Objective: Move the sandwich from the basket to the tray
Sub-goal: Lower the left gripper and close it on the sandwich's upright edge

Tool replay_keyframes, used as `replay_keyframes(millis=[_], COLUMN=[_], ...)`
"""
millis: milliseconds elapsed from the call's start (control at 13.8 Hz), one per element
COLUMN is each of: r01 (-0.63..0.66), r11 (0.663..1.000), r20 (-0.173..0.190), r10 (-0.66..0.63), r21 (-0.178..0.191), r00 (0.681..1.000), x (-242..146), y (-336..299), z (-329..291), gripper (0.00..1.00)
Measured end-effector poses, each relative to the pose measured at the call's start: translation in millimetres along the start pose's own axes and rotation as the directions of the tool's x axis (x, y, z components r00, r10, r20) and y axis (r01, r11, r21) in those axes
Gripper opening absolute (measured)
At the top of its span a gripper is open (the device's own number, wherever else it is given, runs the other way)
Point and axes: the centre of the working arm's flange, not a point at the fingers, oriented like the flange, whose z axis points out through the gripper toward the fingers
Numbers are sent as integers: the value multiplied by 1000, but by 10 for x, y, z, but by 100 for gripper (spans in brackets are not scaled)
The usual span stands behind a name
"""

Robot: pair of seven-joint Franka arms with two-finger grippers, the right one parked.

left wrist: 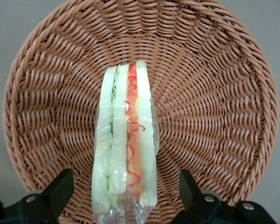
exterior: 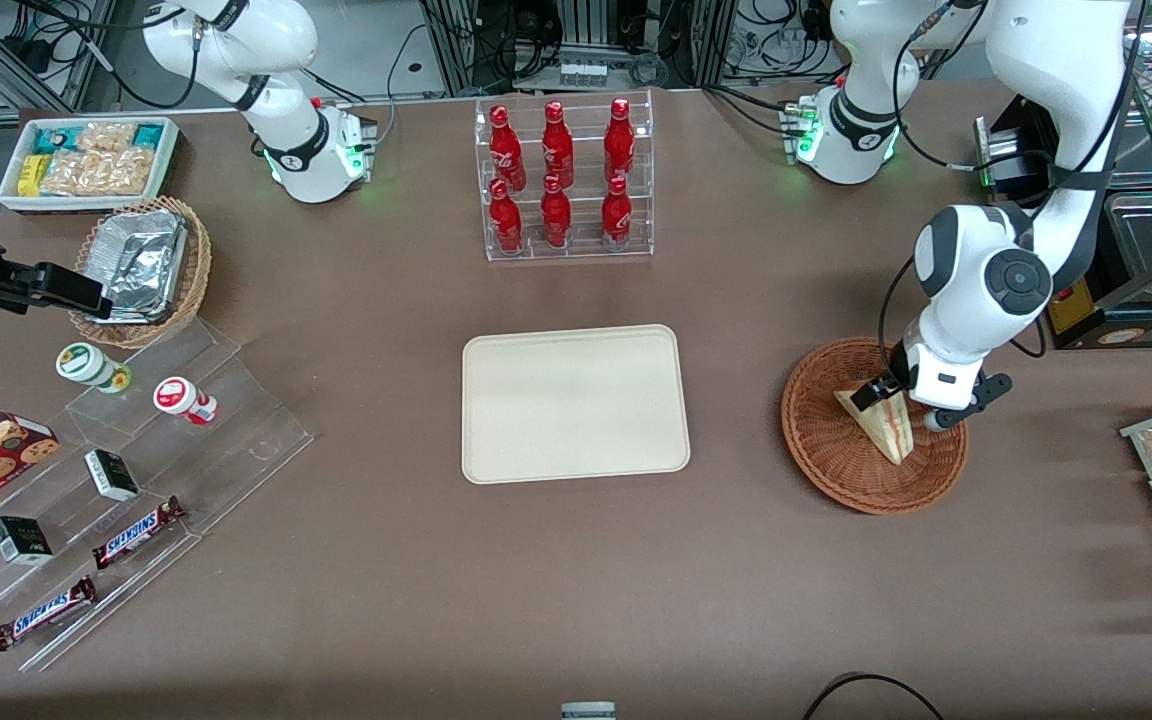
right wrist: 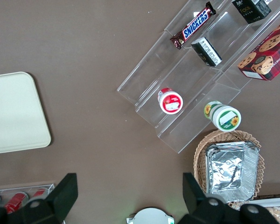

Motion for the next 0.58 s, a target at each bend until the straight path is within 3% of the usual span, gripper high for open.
replay_keyframes(millis=[217,580], r01=[1,4], r11=[1000,1000], r20=[4,11], r10=[-1,-4], r21=[1,5], r00=[1000,1000], x=[1,-2], y=[0,-4], z=[116,148], gripper=[96,42])
